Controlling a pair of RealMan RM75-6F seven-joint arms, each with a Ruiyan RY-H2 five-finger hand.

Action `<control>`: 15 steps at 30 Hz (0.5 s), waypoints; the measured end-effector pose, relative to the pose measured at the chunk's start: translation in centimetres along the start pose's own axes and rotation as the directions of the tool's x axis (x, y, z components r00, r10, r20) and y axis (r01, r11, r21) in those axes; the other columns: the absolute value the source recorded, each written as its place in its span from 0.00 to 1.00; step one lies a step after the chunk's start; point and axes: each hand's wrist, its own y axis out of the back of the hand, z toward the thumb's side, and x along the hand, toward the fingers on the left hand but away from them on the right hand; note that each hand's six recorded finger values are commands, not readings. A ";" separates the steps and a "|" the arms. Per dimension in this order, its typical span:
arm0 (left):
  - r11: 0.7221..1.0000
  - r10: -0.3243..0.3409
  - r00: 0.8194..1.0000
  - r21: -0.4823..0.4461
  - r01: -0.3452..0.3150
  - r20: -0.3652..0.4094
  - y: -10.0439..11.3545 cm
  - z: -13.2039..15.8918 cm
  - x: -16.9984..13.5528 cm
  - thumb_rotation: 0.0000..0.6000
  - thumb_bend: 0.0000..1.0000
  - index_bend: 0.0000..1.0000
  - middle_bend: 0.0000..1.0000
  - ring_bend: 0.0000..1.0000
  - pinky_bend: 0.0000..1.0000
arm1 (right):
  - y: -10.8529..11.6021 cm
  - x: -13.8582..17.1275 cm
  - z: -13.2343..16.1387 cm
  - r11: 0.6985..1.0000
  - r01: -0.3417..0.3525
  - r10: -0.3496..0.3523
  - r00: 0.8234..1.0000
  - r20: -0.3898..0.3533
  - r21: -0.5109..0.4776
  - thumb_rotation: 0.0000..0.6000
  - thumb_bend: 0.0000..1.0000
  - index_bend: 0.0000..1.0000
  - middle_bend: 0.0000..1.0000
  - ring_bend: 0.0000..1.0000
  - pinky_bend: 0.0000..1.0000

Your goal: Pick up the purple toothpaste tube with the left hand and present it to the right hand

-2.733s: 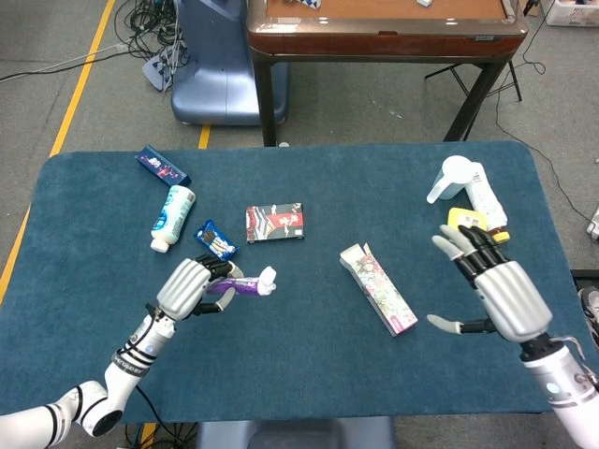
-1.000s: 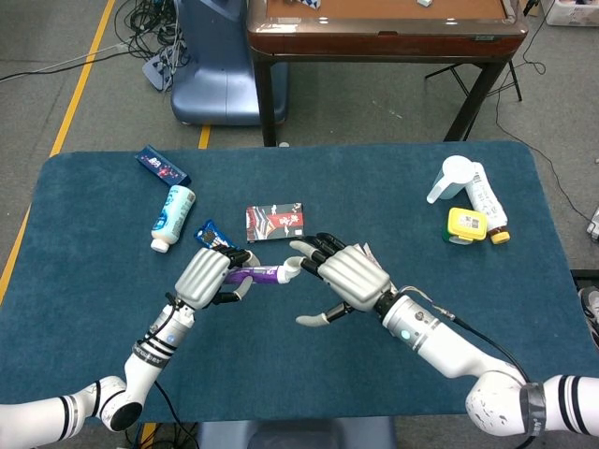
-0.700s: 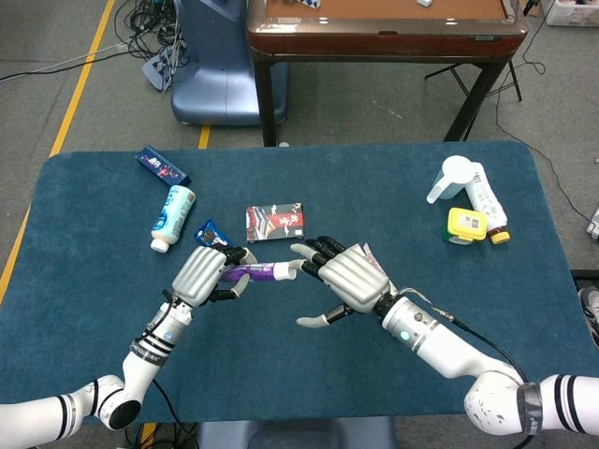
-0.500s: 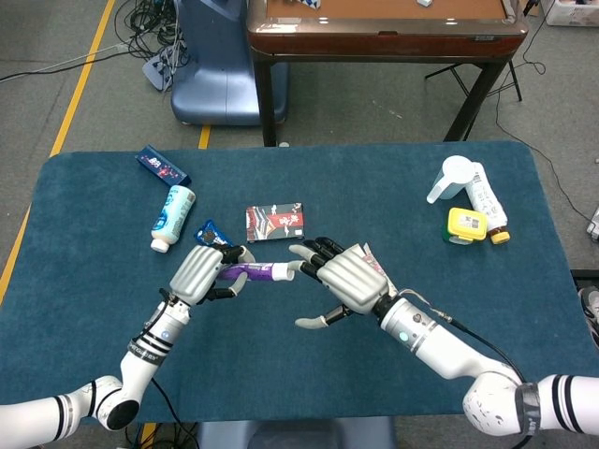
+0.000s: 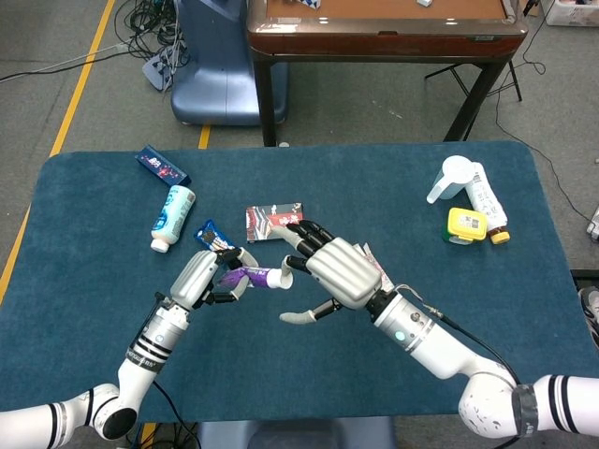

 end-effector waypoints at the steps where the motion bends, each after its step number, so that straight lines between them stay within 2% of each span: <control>1: 1.000 0.000 1.000 -0.005 0.000 -0.003 0.0 0.0 0.0 1.00 0.45 0.58 0.70 0.48 0.46 | 0.1 -0.2 0.3 1.000 0.005 -0.005 1.000 -0.007 0.001 0.21 0.10 0.00 0.00 0.00 0.00; 6: 0.999 -0.001 1.000 -0.038 0.000 -0.024 -0.2 -0.4 0.1 1.00 0.45 0.58 0.70 0.48 0.47 | 0.3 -0.7 1.3 1.000 0.025 -0.025 0.999 -0.029 -0.005 0.21 0.10 0.00 0.00 0.00 0.00; 15: 0.997 0.006 0.999 -0.077 -0.009 -0.050 0.2 -1.1 0.3 1.00 0.45 0.58 0.70 0.48 0.47 | 1.4 -0.2 0.7 0.999 0.043 -0.042 0.999 -0.013 0.019 0.21 0.10 0.00 0.00 0.00 0.00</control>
